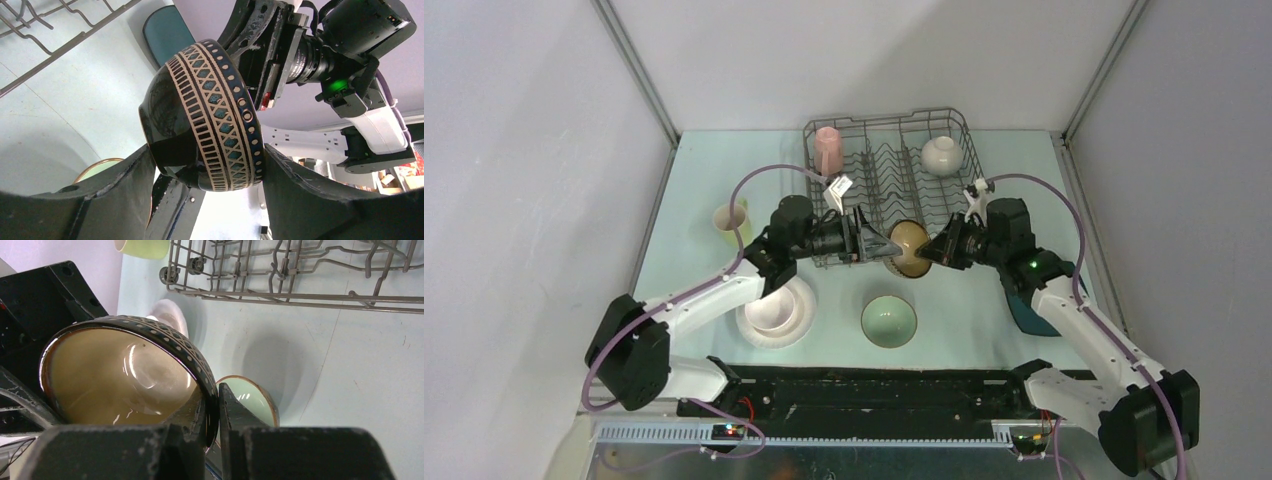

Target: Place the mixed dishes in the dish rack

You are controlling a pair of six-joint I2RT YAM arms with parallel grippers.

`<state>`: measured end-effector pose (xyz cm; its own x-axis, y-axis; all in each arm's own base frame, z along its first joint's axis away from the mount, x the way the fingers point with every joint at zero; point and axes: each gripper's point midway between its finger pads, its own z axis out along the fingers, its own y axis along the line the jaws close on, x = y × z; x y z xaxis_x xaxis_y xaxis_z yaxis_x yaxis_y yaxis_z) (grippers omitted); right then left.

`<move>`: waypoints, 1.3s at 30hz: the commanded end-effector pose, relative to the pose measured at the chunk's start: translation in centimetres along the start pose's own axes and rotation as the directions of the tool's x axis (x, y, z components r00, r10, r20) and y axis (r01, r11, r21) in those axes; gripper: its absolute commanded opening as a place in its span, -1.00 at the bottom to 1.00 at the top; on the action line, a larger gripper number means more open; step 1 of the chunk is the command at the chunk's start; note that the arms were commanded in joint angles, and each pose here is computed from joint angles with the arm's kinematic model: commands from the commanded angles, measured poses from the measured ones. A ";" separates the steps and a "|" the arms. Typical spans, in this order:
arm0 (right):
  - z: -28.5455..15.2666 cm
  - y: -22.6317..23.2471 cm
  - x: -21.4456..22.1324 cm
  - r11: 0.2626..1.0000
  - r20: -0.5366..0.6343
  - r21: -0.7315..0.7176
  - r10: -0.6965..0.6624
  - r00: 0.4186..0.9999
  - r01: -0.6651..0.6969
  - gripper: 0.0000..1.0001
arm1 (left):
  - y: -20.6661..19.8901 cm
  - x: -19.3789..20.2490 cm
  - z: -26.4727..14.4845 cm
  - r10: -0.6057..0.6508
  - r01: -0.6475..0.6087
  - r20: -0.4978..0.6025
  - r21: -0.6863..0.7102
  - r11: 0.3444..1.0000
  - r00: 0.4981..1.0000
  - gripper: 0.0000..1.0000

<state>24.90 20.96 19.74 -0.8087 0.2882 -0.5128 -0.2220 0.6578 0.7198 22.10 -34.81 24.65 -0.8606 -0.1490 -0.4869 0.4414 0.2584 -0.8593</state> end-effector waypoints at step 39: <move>-2.5 0.8 -4.9 0.999 0.174 0.008 -0.053 0.983 0.053 0.93 | 6.6 -13.7 -14.4 0.543 -0.231 0.176 -0.767 0.599 0.821 -1.00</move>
<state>27.06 18.66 21.30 -0.7468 0.3650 -0.5559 -0.1985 0.6754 0.7102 30.38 -19.74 24.80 -0.5843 -0.2248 -0.7798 0.2799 0.8461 -0.4536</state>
